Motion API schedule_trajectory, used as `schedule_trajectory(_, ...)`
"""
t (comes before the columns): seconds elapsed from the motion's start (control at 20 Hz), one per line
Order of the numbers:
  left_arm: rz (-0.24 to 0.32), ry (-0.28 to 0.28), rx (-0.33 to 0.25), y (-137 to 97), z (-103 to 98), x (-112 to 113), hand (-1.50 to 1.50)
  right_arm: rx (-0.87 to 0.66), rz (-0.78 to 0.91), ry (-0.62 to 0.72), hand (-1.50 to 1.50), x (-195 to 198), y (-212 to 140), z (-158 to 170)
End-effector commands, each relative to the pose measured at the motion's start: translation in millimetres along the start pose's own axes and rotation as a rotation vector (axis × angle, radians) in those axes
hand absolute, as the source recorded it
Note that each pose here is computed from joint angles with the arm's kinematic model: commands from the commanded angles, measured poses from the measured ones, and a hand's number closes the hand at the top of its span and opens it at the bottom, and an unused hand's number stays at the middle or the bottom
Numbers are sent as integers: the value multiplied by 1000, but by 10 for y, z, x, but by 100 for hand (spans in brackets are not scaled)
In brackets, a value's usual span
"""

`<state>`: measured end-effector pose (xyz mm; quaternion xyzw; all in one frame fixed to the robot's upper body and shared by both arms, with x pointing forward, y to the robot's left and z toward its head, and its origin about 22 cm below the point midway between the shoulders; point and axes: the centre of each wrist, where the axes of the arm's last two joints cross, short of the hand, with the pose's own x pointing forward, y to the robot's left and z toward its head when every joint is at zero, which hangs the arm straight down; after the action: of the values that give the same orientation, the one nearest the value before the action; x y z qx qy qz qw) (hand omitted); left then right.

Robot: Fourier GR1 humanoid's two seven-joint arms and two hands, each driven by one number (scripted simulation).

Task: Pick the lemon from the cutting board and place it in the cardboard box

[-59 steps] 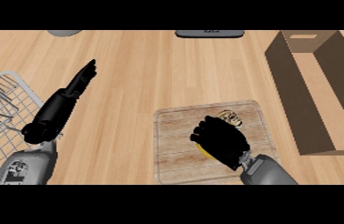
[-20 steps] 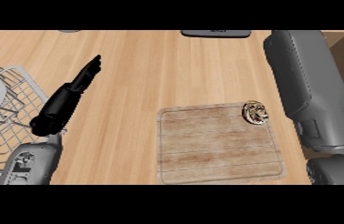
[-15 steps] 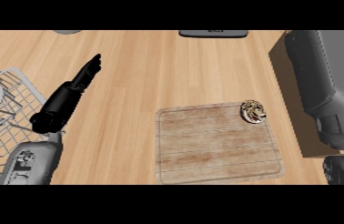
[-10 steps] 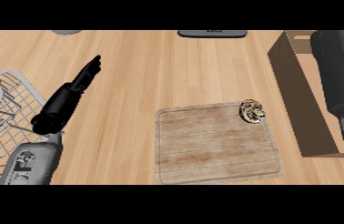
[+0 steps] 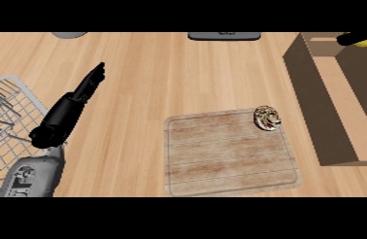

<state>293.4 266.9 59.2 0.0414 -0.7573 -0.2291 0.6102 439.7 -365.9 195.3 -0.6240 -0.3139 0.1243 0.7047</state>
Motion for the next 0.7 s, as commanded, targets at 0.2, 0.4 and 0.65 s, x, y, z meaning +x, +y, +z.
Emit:
schedule_trajectory(0.2,-11,1,3,-20,118,28,0,276,79,72,150,-636,164,-279)
schedule_trajectory(0.4,15,9,12,208,79,-17,0,388,12,-54,-150,-869,153,-356)
schedule_trajectory(0.65,4,11,4,87,34,8,0,272,-139,-207,-150,-801,69,-309)
